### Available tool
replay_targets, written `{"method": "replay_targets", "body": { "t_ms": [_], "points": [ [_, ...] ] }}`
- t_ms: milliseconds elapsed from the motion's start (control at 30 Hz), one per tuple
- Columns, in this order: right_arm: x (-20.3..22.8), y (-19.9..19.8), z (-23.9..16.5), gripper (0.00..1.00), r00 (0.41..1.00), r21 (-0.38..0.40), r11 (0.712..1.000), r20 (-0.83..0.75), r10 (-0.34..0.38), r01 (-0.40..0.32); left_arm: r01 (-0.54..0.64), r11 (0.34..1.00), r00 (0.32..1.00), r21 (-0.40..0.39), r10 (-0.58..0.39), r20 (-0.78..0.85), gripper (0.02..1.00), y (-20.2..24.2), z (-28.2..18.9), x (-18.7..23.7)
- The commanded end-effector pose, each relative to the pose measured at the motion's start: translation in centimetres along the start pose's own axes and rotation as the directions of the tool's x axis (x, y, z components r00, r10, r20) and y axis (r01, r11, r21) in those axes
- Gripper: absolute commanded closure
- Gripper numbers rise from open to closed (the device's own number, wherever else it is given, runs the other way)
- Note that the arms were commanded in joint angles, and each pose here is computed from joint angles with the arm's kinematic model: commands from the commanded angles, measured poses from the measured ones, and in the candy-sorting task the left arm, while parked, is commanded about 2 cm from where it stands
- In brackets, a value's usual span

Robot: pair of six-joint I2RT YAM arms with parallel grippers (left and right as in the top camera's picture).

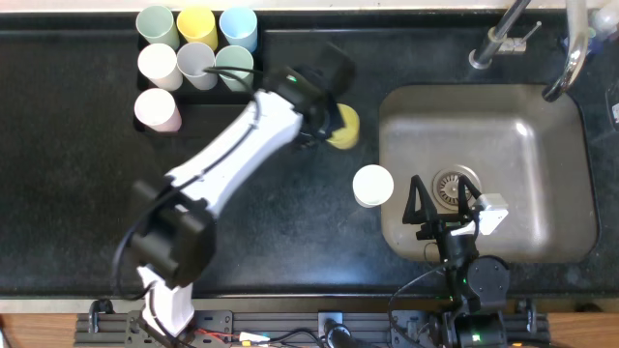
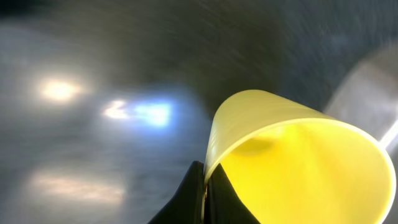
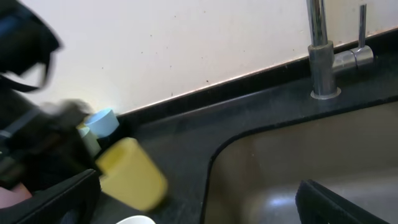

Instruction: Store Cups

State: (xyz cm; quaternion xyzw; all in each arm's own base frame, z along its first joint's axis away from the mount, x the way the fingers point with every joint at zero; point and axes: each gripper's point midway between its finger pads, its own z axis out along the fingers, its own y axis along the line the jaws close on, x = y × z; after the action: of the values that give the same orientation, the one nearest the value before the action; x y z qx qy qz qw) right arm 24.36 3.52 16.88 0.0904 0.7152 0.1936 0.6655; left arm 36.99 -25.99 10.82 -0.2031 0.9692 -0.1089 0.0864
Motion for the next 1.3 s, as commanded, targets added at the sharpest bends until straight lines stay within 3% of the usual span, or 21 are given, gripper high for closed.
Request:
{"method": "replay_targets", "body": {
  "t_ms": [33,233,400,767,967,1300],
  "points": [
    [-0.3,0.1,-0.1,0.003,1.0,-0.003,1.0,0.015,-0.001,0.001,0.162,0.986,0.965,0.035,-0.166,0.201,0.982,5.6,-10.2,-6.7],
    [-0.3,0.1,-0.1,0.005,1.0,-0.003,1.0,0.015,0.0,0.001,0.391,0.919,0.895,-0.045,-0.368,0.252,0.982,15.3,-14.1,-10.4],
    [-0.3,0.1,-0.1,0.003,1.0,-0.003,1.0,0.015,0.0,0.001,0.478,0.875,0.854,-0.071,-0.445,0.268,0.98,18.6,-13.9,-12.2],
    [-0.3,0.1,-0.1,0.003,1.0,-0.004,1.0,0.015,-0.001,0.001,0.558,0.82,0.821,-0.132,-0.52,0.236,0.956,21.0,-10.2,-13.8],
    [-0.3,0.1,-0.1,0.003,1.0,-0.004,1.0,0.015,0.0,0.001,0.555,0.822,0.826,-0.128,-0.528,0.197,0.952,20.4,-8.2,-14.2],
    [-0.3,0.1,-0.1,0.005,1.0,-0.003,1.0,0.015,0.0,0.001,0.556,0.809,0.831,-0.191,-0.531,0.166,0.943,21.0,-5.3,-14.2]
  ]
}}
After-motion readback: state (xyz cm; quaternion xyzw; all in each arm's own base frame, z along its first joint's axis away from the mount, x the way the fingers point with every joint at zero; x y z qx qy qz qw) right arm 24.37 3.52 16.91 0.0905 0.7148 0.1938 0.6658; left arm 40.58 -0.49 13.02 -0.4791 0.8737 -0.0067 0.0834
